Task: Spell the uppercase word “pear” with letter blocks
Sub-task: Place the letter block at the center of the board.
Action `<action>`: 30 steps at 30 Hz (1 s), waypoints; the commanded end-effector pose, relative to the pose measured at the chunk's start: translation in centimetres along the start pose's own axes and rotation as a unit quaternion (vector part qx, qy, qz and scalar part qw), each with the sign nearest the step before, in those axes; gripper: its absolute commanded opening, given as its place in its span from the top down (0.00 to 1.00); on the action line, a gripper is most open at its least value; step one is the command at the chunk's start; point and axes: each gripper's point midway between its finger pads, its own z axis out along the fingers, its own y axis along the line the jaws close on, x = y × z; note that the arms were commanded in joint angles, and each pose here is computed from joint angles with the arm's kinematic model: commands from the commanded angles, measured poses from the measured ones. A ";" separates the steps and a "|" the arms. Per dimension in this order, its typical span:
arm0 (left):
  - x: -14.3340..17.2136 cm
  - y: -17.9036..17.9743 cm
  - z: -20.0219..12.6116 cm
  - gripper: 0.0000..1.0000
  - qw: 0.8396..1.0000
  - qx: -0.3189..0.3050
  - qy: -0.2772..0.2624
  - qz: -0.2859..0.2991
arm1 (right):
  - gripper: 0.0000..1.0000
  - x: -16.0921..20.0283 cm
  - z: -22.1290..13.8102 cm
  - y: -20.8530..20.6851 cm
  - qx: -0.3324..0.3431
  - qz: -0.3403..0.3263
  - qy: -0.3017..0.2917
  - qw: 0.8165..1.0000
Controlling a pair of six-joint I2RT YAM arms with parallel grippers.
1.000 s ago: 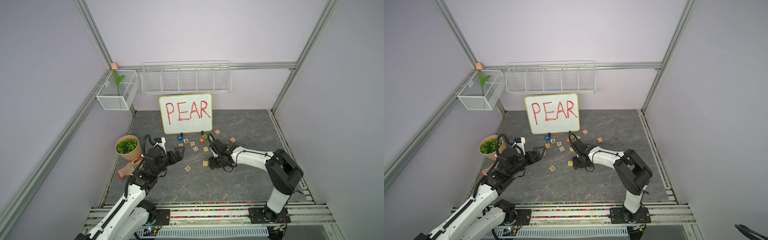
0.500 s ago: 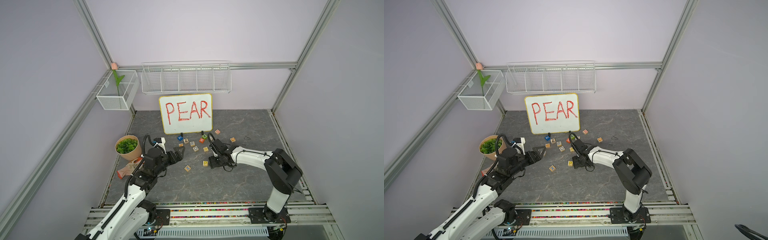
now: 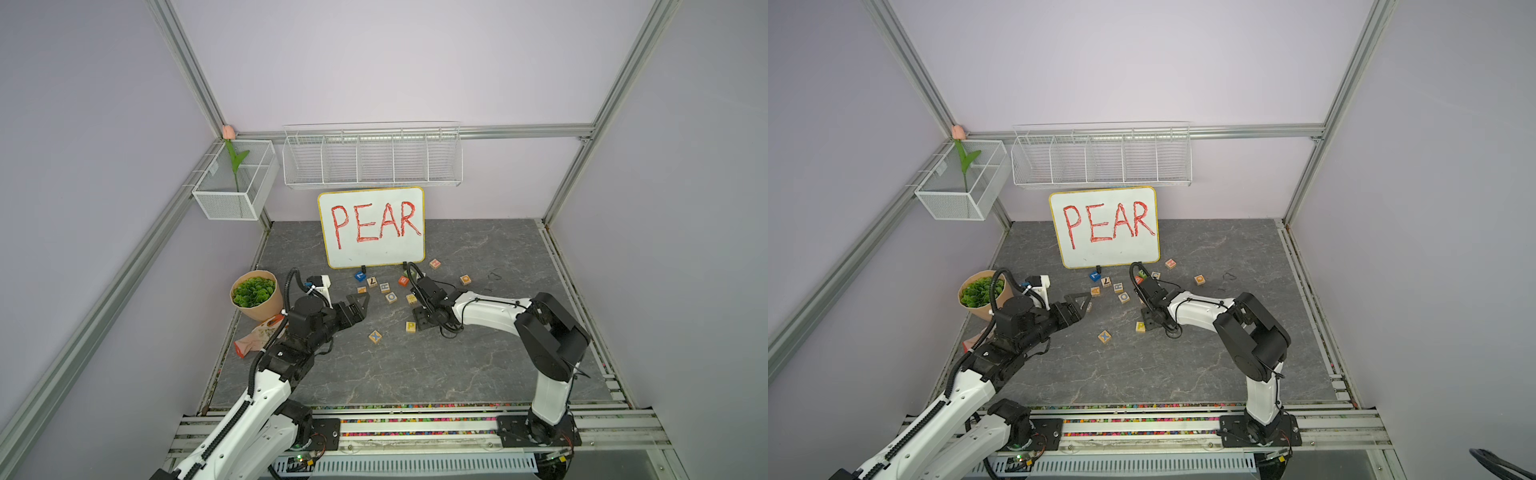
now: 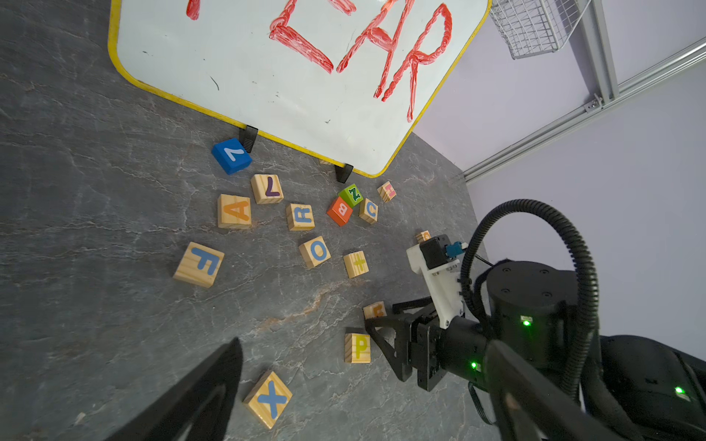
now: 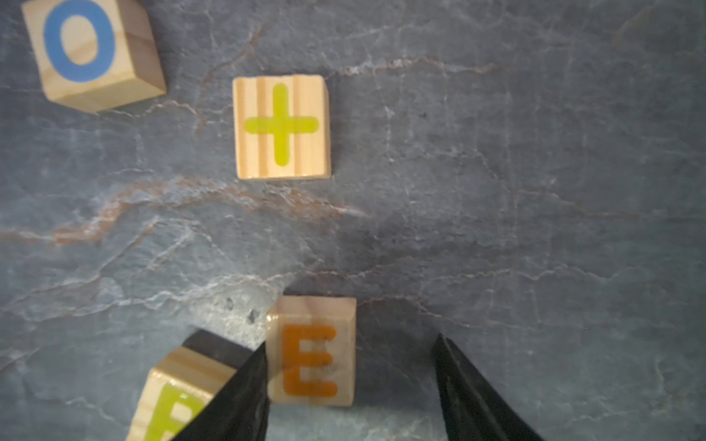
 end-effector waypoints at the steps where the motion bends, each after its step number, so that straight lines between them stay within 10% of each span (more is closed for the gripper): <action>1: -0.5 -0.6 -0.1 0.00 1.000 0.003 -0.005 0.000 | 0.33 9.4 2.5 -3.3 0.053 -0.026 0.154 0.986; 30: -0.6 -0.6 0.0 0.00 1.000 0.005 -0.007 -0.001 | 0.36 1.1 -5.6 -4.8 0.056 -0.007 -0.016 0.998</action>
